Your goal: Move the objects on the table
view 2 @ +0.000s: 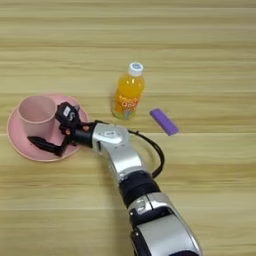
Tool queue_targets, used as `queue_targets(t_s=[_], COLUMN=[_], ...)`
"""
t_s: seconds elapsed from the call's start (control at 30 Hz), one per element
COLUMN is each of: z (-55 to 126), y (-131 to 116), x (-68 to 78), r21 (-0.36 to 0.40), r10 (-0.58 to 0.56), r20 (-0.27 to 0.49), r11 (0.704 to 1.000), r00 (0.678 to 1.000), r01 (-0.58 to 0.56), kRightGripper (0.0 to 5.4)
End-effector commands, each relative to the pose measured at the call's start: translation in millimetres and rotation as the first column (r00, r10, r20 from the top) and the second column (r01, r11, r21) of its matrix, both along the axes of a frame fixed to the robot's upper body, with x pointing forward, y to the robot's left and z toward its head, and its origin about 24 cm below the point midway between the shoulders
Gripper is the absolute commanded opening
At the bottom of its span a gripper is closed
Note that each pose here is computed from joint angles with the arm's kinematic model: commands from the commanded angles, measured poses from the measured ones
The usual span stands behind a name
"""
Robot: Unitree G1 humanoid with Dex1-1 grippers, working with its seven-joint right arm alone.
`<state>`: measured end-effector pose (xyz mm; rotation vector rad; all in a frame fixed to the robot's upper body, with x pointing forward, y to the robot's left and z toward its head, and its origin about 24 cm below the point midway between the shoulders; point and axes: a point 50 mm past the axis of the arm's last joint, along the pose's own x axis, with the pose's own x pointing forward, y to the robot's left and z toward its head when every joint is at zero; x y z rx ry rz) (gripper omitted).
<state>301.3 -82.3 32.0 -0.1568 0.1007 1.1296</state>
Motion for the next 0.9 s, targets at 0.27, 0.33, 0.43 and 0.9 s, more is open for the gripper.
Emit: queue_targets(t_s=[0.27,0.33,0.43,0.9], z=[55.1,56.4,56.9,58.9], y=[-10,-13,-19,-30], x=[17.2,15.8,14.0,9.6], r21=[0.045,0.040,0.026,0.015], r10=[0.002,0.012,0.024,0.035], r20=[0.223,0.229,0.234,0.238], r11=[0.999,0.999,0.999,0.999], r00=[0.975,0.973,0.972,0.971], r01=[-0.013,-0.022,-0.031,-0.039], kRightGripper=[5.36,5.36,5.36,5.36])
